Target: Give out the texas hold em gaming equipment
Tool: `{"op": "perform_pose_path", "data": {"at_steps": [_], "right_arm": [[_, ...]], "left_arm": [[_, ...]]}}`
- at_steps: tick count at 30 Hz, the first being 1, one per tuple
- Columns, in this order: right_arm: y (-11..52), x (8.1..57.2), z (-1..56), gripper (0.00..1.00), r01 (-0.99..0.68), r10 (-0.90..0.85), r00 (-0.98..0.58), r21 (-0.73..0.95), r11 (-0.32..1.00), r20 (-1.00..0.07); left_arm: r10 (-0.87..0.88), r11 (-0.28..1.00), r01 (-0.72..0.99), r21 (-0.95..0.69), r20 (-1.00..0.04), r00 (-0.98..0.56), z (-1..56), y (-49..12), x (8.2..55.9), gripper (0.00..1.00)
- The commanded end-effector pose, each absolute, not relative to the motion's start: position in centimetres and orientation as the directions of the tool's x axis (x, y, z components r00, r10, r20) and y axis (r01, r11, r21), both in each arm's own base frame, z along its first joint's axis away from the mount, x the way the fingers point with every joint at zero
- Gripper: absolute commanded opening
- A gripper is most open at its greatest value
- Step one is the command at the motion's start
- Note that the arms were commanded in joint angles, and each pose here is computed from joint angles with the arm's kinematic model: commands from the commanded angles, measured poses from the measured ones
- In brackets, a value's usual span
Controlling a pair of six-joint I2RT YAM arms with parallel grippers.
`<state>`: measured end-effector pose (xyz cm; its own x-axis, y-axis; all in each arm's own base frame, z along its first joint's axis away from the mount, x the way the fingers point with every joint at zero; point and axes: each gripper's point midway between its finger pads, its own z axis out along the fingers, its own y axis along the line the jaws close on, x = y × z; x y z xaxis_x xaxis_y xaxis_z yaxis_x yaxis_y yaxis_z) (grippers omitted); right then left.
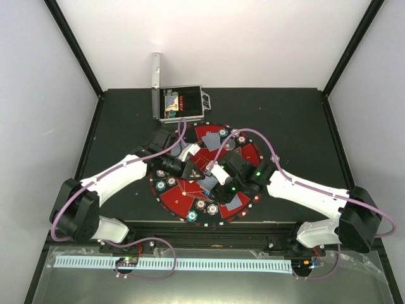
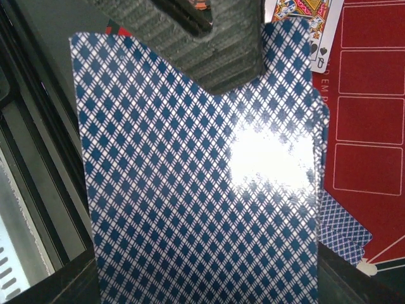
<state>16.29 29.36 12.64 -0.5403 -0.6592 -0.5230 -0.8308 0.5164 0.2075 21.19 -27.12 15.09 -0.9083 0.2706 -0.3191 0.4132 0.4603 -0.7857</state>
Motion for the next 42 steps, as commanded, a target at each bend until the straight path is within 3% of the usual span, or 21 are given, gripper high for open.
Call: {"op": "perform_pose_path", "data": {"at_steps": [1,7,21,34,42], "right_arm": [[30.0,16.5,13.4,0.63,-0.837,-0.642,-0.526,0.208,0.506,-0.557],[29.7,16.6,13.3,0.63,-0.832,-0.639,-0.531,0.199,0.518,-0.556],[28.0,17.5,12.4,0.62,-0.746,-0.574,-0.622,0.18,0.641,-0.532],[26.4,19.4,12.6,0.62,-0.673,-0.518,-0.668,0.137,0.727,-0.535],[25.1,20.8,13.3,0.62,-0.619,-0.457,-0.692,0.135,0.774,-0.559]], "left_arm": [[0.271,0.47,0.428,-0.772,-0.335,-0.902,16.0,-26.9,21.3,0.02],[0.261,0.476,0.431,-0.767,-0.345,-0.902,16.3,-26.7,21.5,0.02],[0.18,0.721,0.456,-0.522,-0.494,-0.851,16.9,-21.5,24.6,0.01],[0.155,0.841,0.415,-0.348,-0.58,-0.8,17.9,-18.3,26.7,0.02],[0.273,0.9,0.428,-0.079,-0.663,-0.697,18.9,-18.8,28.7,0.02]]}}
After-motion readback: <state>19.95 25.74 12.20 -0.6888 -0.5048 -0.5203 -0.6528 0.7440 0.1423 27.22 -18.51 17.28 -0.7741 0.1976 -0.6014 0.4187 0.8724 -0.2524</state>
